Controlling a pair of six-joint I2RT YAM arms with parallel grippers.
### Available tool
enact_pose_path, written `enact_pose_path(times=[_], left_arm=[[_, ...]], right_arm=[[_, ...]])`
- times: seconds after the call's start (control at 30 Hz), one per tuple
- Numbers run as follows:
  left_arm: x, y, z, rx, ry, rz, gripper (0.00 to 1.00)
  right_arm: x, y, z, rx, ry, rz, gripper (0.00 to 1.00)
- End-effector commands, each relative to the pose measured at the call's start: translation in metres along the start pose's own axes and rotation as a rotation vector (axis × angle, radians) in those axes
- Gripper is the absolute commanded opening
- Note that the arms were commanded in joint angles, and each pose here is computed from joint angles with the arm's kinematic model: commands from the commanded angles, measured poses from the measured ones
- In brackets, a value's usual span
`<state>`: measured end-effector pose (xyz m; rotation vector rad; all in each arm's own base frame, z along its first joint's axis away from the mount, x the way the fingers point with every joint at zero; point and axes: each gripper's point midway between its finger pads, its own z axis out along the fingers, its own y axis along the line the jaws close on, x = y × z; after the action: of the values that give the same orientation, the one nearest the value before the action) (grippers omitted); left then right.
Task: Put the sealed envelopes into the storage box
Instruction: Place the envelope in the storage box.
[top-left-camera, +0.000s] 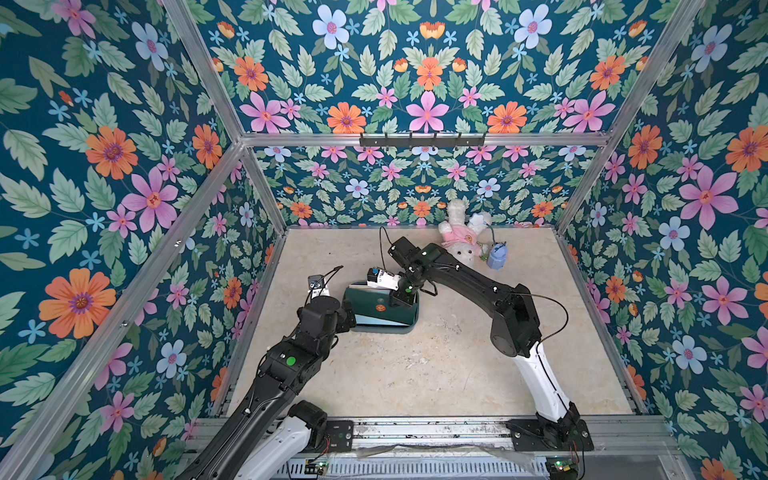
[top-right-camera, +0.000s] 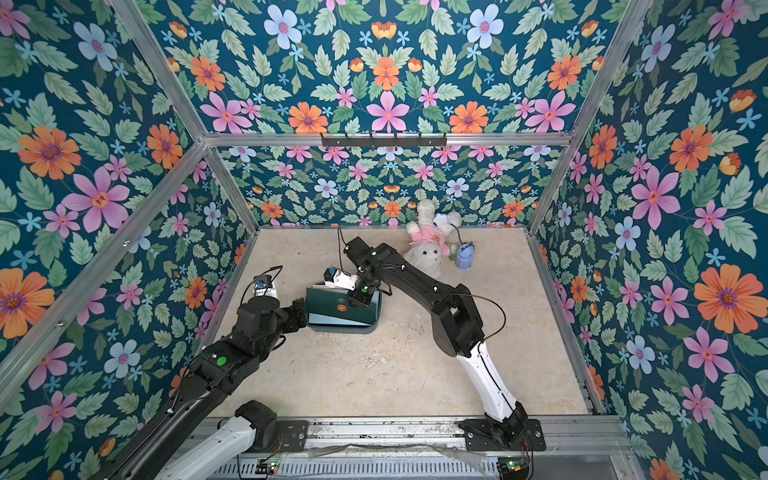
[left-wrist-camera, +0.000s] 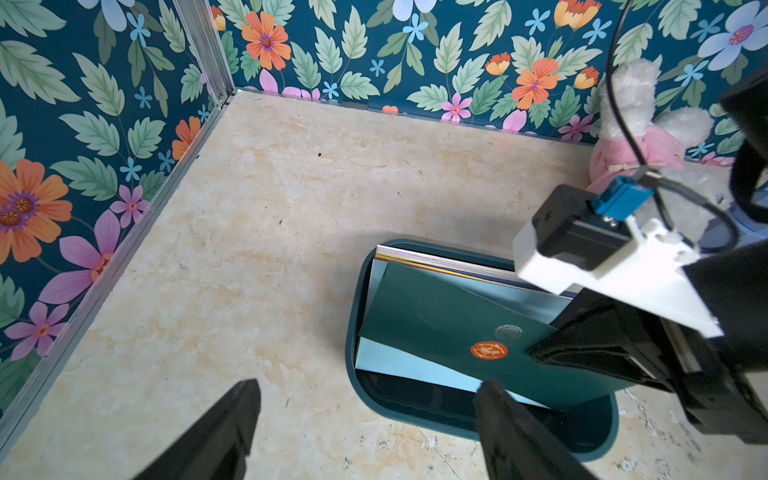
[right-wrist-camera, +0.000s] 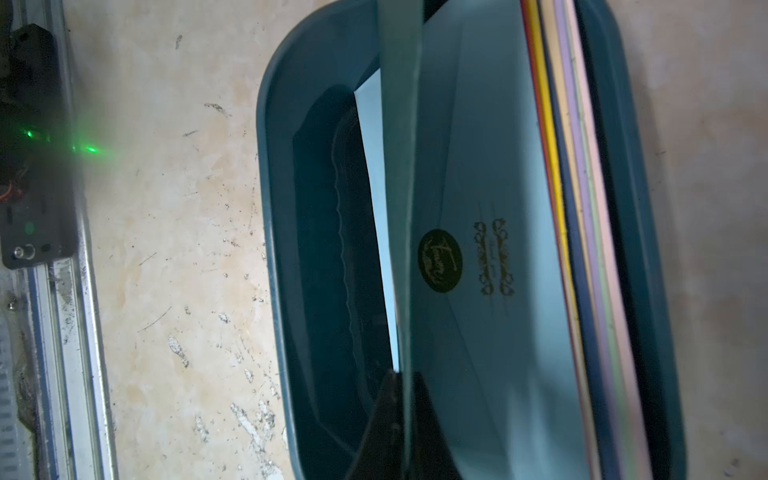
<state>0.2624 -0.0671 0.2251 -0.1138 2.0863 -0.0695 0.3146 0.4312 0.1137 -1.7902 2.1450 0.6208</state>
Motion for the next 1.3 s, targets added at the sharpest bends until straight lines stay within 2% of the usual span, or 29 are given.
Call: enact_pose_path(times=[0.0,0.13,0.37,0.53,0.63,0.7,1.03,1.17,1.27], left_arm=[[-0.002,-0.001,0.000,0.004,-0.006,-0.005,0.87],[-0.002,-0.002,0.001,0.003,-0.002,-0.003,0.87],[0.000,-0.003,0.003,0.003,0.007,0.001,0.87],[0.001,-0.003,0.004,0.000,0.011,0.001,0.87],[0.000,-0.003,0.004,0.001,0.011,0.001,0.87],[0.001,-0.003,0.005,-0.001,0.013,0.000,0.87],[0.000,-0.009,0.011,0.016,0.012,-0.029,0.87],[0.000,-0.011,0.018,0.007,0.005,-0.060,0.87],[-0.006,-0.009,0.029,-0.032,-0.043,-0.076,0.87]], right_arm=[[0.001,0.006,-0.006,-0.026,0.008,-0.026,0.00],[0.003,0.013,-0.009,-0.054,0.021,-0.069,0.00],[0.021,0.014,0.008,-0.047,0.092,-0.087,0.00],[0.020,0.012,0.016,-0.025,0.100,-0.112,0.00],[0.011,-0.004,0.015,0.061,0.073,-0.080,0.24],[0.006,-0.013,0.011,0.108,0.064,-0.075,0.33],[-0.030,-0.051,-0.038,0.225,-0.155,0.065,0.39],[-0.033,-0.064,-0.048,0.250,-0.260,0.178,0.34],[-0.036,-0.071,-0.072,0.220,-0.422,0.319,0.28]])
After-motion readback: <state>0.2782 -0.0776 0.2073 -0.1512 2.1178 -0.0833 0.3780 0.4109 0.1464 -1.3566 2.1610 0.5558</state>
